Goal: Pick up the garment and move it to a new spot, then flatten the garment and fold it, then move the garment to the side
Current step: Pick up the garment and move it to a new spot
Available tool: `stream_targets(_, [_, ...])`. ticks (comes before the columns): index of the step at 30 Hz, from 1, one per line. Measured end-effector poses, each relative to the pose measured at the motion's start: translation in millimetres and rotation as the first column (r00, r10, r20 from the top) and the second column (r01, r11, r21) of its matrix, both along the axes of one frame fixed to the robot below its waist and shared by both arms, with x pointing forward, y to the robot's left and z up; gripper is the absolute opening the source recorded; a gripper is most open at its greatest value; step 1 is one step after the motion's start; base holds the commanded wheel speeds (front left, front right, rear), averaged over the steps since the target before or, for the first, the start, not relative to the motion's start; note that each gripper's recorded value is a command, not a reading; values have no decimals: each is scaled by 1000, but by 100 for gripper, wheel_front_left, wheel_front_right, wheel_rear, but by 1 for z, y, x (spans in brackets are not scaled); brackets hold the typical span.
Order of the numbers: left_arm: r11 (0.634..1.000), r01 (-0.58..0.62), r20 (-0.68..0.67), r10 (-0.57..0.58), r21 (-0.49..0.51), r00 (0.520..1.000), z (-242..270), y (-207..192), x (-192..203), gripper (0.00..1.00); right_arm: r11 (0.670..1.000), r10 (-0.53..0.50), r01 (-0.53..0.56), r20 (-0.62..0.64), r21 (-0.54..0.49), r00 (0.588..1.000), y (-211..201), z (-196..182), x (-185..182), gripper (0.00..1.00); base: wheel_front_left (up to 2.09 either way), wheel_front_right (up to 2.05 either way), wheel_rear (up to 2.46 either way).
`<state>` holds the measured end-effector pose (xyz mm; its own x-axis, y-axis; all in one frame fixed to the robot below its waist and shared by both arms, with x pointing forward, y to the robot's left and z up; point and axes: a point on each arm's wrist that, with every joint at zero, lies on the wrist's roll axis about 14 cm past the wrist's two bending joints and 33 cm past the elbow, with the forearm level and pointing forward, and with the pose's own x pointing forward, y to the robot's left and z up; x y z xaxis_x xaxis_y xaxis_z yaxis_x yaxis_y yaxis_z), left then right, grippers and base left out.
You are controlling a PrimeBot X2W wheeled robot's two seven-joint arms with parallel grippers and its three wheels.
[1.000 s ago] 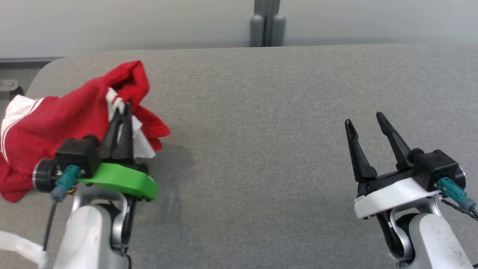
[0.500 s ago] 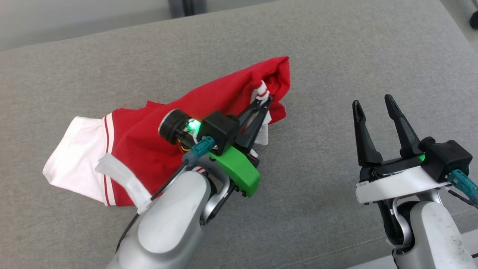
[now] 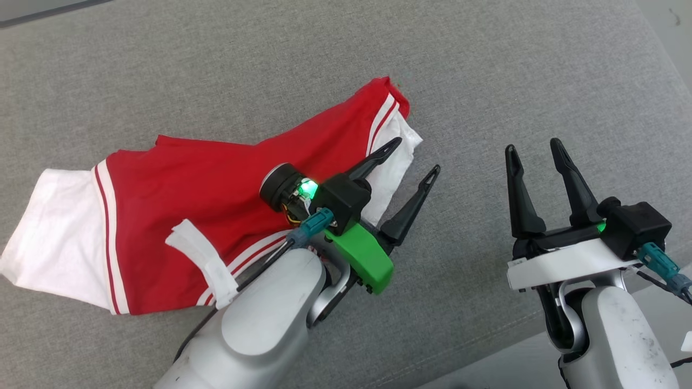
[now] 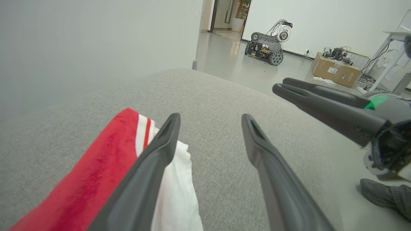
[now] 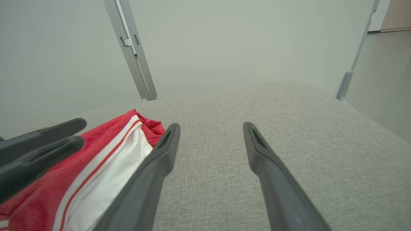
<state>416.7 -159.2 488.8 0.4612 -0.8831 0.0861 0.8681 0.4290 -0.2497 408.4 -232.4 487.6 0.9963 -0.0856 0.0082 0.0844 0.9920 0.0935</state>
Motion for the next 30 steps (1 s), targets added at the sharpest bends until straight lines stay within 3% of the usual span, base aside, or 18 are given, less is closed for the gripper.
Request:
stream_targets(5, [985, -166, 46, 168, -45, 985, 21, 35, 21, 100, 1000, 25, -25, 0, 5, 1000, 9, 2, 1, 100, 0, 0, 0])
stream_targets(9, [927, -373, 51, 375, -31, 926, 24, 95, 46, 100, 998, 66, -66, 3, 9, 998, 22, 7, 3, 100, 0, 0, 0])
stream_targets(16, [718, -696, 95, 693, -6, 714, 36, 224, 55, 100, 986, 163, -164, 25, 21, 986, 54, 20, 9, 100, 0, 0, 0])
stream_targets(20, [598, -801, 116, 795, 7, 595, 40, 286, 41, 100, 977, 210, -211, 43, 27, 977, 71, 28, 9, 100, 0, 0, 0])
stream_targets(23, [530, -848, 122, 840, 19, 528, 41, 322, 24, 100, 970, 240, -242, 64, 28, 969, 82, 37, 6, 100, 0, 0, 0])
stream_targets(30, [472, -881, 115, 875, 14, 471, 44, 360, -8, 100, 960, 276, -279, 77, 18, 958, 93, 47, -6, 100, 0, 0, 0])
